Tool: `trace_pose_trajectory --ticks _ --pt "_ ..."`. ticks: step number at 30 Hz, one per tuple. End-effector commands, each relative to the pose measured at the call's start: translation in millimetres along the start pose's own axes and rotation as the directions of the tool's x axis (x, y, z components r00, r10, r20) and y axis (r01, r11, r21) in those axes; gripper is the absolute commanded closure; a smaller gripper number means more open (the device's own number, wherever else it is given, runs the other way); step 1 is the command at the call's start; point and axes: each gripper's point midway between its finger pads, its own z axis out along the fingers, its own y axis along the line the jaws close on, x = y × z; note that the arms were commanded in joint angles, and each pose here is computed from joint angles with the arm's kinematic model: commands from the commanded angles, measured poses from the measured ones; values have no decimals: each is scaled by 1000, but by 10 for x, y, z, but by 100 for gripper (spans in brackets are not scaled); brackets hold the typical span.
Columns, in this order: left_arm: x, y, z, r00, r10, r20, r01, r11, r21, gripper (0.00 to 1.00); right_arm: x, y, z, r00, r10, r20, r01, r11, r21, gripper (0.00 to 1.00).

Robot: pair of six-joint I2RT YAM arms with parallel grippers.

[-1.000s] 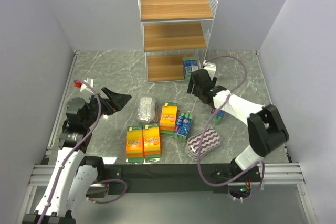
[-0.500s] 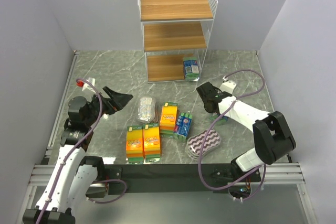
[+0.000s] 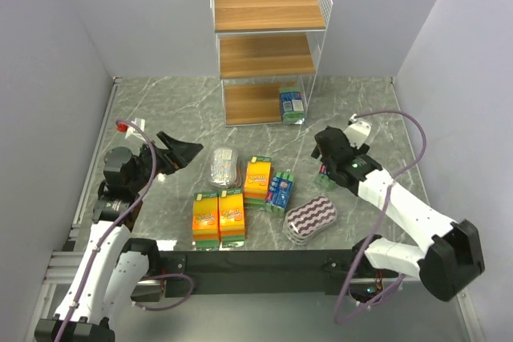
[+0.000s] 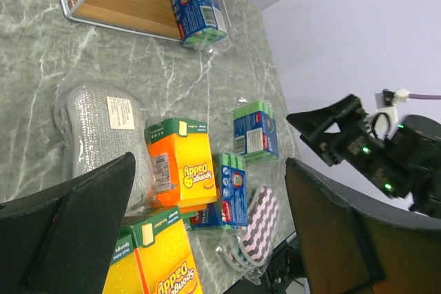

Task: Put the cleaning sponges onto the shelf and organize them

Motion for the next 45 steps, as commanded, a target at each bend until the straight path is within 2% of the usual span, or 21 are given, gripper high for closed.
trace_pose_trajectory --ticks 1,5,9,11,17,21,28,33,35,38,43,45 --pt "-78 -107 31 1000 16 23 -17 998 52 4 52 286 -150 996 -77 -32 70 978 -195 13" --pt "-48 -93 47 1000 -1 10 0 998 55 4 290 517 -269 978 -179 -106 134 931 -339 13" --pt "-42 -78 19 1000 3 18 -4 999 45 4 600 974 -637 955 -238 -174 92 801 -591 13" --pt "-43 -72 8 1000 6 22 -7 999 40 3 675 1071 -735 952 -246 -180 85 782 -617 12" --pt "-32 -59 -19 1000 6 25 -6 999 32 3 967 1281 -824 933 -288 -216 106 794 -598 12" --pt "-49 -62 -34 999 22 27 -23 1000 20 3 1193 1166 -703 908 -319 -271 169 872 -460 12" --pt "-19 -21 -38 999 21 25 -21 1000 11 3 1425 1123 -718 881 -357 -309 191 868 -459 14" --pt "-26 -21 -26 1000 18 25 -18 1000 11 3 1489 795 -625 878 -363 -313 241 899 -366 22" --pt "-32 -21 -17 1000 17 26 -18 1000 12 3 1486 718 -611 883 -355 -308 243 906 -347 34" --pt "-25 -26 12 1000 6 20 -7 1000 25 3 1495 622 -556 886 -350 -304 250 913 -322 42" --pt "-28 -57 48 1000 -7 2 7 999 38 4 1447 554 -467 891 -338 -302 260 927 -270 51" --pt "-57 -69 37 1000 6 12 -6 999 34 4 1365 553 -458 906 -318 -278 242 930 -275 63"
